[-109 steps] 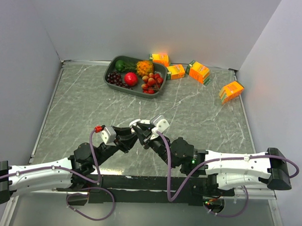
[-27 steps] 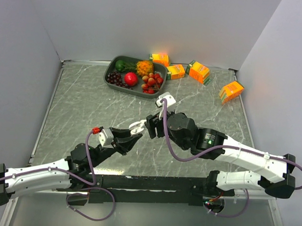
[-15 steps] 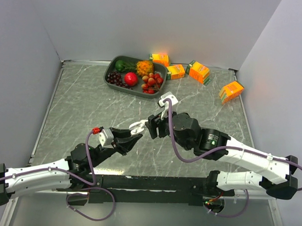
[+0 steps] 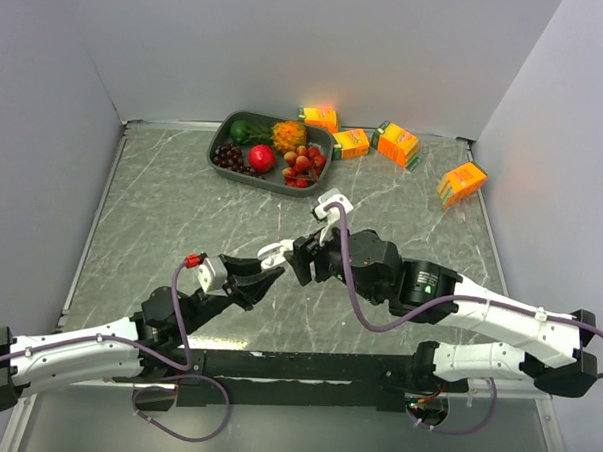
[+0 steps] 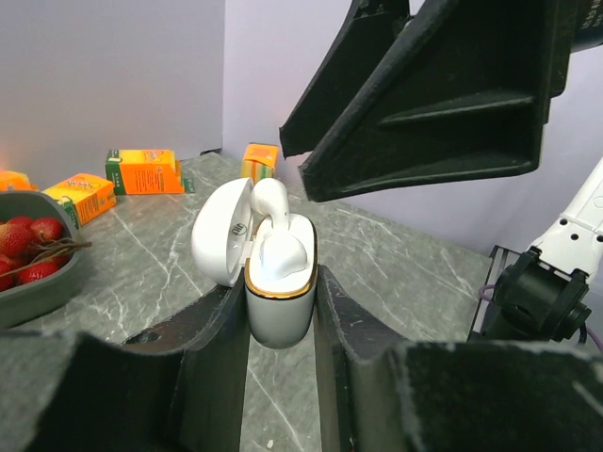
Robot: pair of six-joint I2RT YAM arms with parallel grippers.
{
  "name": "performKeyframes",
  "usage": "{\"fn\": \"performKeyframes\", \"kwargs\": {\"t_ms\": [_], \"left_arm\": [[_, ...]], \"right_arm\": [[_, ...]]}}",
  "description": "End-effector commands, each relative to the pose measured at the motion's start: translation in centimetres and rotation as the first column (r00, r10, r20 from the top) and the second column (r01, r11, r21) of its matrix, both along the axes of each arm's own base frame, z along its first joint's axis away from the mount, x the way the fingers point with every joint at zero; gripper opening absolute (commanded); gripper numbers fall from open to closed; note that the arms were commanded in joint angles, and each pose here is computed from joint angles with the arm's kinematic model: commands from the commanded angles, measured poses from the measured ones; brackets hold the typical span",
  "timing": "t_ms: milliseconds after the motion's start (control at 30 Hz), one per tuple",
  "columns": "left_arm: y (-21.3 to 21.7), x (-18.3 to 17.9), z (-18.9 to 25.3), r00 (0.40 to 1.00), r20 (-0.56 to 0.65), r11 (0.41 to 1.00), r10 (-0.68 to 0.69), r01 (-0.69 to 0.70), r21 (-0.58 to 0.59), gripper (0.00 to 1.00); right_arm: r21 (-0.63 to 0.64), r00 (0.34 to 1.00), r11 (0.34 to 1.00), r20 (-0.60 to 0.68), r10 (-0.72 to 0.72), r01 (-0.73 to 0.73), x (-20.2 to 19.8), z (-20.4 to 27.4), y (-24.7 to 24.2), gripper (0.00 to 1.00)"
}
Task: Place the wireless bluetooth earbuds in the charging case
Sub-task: Adjust the earbud with the charging case.
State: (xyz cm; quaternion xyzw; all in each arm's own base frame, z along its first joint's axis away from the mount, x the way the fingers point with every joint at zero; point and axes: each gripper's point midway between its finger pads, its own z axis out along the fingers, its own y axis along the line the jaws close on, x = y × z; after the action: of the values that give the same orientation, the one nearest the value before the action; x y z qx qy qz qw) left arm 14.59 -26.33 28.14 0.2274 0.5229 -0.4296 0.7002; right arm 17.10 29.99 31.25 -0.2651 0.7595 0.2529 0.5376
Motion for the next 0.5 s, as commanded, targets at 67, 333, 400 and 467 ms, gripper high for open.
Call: {"fn": "performKeyframes", "kwargs": {"t_ms": [67, 333, 400, 467], "left_arm": [[0.5, -0.2, 2.2, 0.999, 0.032, 0.998, 0.001, 0.001, -0.063, 0.01], [0.3, -1.2, 2.5, 0.998, 0.045, 0.996, -0.053, 0.056, -0.068, 0.01], [0.2, -1.6, 2.5, 0.996, 0.050, 0.995, -0.075, 0.078, -0.068, 0.01], [0.0, -1.8, 2.5, 0.994, 0.051, 0.993, -0.093, 0.096, -0.068, 0.01]], "right_arm": [[0.185, 0.995, 0.980, -0.054, 0.078, -0.067, -1.1, 3.5, -0.1, 0.70], [0.164, 0.942, 0.936, -0.076, 0.326, -0.311, -2.8, 3.6, 0.0, 0.68], [0.163, 0.938, 0.932, -0.076, 0.339, -0.323, -2.8, 3.4, -0.1, 0.67], [0.174, 0.929, 0.922, -0.075, 0.361, -0.345, -2.9, 3.6, 0.1, 0.66]]}}
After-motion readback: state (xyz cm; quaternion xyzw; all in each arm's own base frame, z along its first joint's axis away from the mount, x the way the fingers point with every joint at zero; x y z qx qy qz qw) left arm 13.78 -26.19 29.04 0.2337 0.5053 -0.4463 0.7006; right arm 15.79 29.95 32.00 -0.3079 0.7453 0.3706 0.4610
